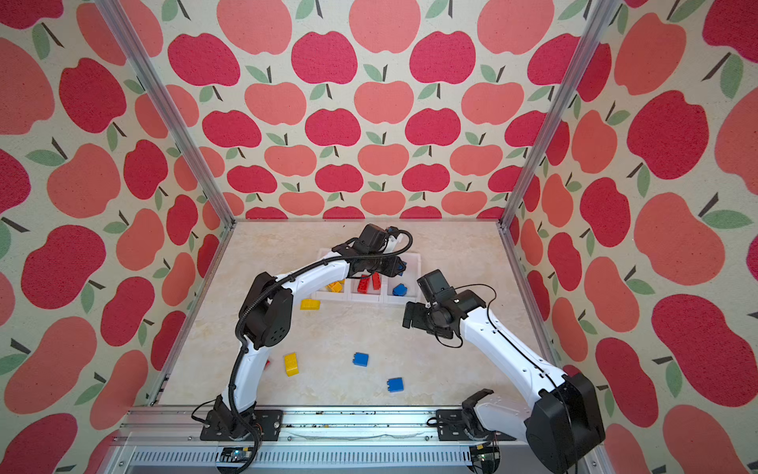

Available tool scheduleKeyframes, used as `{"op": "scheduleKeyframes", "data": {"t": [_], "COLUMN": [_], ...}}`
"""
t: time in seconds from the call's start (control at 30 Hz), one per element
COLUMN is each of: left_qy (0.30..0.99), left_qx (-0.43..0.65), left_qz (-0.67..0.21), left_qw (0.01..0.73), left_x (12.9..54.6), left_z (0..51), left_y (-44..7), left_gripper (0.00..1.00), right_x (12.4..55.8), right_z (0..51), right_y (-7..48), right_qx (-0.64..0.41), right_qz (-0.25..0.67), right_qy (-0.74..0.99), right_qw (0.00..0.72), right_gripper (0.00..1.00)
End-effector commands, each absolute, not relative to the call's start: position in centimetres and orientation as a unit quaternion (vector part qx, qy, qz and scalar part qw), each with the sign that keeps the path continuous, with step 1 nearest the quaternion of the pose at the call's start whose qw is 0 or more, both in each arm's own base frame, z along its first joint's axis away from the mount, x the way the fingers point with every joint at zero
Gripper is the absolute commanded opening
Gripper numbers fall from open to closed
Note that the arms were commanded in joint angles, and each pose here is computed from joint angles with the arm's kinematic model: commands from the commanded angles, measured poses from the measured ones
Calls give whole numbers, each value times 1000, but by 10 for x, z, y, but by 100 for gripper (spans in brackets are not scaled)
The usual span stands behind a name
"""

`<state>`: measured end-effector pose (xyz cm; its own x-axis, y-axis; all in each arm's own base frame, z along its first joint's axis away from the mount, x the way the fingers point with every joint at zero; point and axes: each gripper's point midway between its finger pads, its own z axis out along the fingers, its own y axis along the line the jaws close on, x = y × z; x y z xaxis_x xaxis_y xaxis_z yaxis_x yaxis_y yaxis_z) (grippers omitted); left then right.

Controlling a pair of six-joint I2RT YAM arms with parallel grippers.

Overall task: Sort the legos into containers by color
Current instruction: 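Carry the blue brick with the left gripper into the blue compartment and release, then move the right gripper down to a blue brick near the robot and close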

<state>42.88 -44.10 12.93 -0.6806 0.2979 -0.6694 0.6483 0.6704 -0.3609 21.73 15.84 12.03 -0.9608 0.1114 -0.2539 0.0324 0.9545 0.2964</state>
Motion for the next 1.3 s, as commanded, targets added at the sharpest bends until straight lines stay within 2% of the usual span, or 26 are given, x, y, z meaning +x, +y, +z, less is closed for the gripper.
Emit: {"op": "scheduleKeyframes", "data": {"t": [0.0,0.13,0.27,0.73,1.27], "left_qy": [859,861,860,853,869], "left_qx": [281,278,278,260,177], "left_qz": [-309,-304,-302,-323,-340], "left_qw": [296,298,302,316,312], "left_x": [432,435,436,424,397], "left_z": [136,134,138,169,185], "left_y": [-452,-451,-450,-435,-354], "left_gripper": [34,60,68,71,74], "right_x": [213,213,214,201,144], "right_z": [122,121,118,103,82], "right_y": [149,148,147,154,189], "right_qx": [49,49,50,23,-85], "right_qz": [133,133,135,137,81], "right_qy": [981,981,981,984,989], "right_qw": [134,135,134,109,89], "right_gripper": [95,95,95,96,93]}}
